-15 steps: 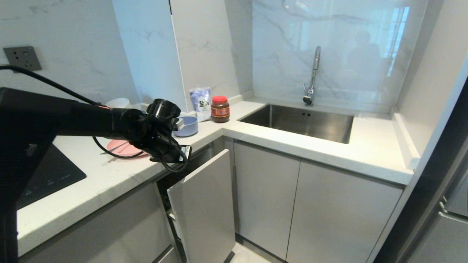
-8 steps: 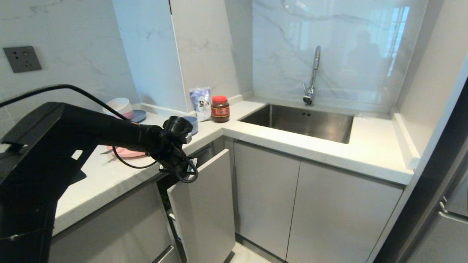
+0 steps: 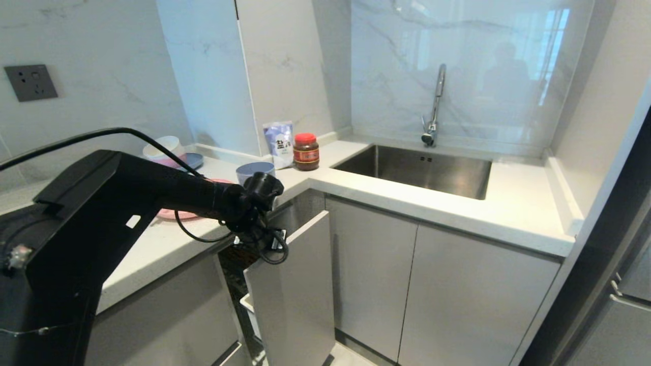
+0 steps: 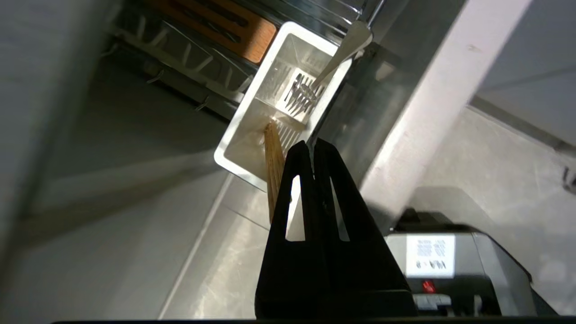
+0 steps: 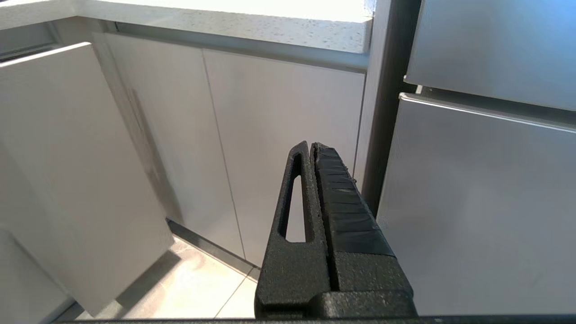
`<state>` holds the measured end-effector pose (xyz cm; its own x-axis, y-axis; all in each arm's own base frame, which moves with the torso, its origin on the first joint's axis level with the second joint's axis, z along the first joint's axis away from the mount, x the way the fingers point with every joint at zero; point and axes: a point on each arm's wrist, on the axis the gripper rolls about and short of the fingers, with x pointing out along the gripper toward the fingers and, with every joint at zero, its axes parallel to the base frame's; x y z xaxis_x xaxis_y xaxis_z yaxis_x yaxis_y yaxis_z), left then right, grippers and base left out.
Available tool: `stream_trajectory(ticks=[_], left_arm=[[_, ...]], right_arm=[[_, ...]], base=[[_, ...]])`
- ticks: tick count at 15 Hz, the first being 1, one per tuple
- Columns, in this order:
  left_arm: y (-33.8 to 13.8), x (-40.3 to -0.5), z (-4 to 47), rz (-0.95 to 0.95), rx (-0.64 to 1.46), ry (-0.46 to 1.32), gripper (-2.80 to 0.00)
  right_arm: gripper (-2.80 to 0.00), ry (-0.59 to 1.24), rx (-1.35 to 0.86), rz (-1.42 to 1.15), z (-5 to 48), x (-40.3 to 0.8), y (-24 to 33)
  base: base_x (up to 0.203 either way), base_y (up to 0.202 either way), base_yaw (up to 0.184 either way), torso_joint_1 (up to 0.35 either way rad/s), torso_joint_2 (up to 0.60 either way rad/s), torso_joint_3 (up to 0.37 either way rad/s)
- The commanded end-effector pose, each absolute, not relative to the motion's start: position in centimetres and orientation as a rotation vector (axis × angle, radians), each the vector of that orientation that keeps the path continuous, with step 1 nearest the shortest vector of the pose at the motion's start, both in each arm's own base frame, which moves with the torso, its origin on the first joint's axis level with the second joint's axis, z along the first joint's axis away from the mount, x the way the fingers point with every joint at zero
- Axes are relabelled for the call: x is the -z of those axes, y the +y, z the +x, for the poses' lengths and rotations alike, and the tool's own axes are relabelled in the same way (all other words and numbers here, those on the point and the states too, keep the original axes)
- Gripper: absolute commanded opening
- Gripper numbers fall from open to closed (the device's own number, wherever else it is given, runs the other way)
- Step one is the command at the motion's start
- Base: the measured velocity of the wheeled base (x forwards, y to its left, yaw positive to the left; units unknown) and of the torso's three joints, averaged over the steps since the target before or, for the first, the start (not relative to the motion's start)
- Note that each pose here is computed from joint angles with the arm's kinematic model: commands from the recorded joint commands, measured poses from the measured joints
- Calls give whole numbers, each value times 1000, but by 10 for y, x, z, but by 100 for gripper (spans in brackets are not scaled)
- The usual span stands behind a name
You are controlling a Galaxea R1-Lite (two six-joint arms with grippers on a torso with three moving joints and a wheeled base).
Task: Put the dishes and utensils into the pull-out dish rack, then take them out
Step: Open the cupboard
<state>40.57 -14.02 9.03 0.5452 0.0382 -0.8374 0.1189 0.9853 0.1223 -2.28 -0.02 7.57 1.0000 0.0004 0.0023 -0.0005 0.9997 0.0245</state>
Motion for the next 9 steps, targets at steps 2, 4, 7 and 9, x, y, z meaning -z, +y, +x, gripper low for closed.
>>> stream_trajectory(ticks=[2,4,7,9], left_arm=[[-154,-97,397,169,71,994,-280],[-165,-97,388,169,98,1006,-280],[-178,-93,380,154,151,1032,-280],[-186,-93,376,123,175,1041,-280]], right_arm=[[-280,-5,0,25,-23,-75,0],[-280,-5,-1,25,-23,-75,0],[-280,-6,-1,25,-23,-75,0],[-280,-6,-2,25,-23,-75,0]], base=[[0,0,0,0,0,0],[0,0,0,0,0,0],[0,0,0,0,0,0],[0,0,0,0,0,0]])
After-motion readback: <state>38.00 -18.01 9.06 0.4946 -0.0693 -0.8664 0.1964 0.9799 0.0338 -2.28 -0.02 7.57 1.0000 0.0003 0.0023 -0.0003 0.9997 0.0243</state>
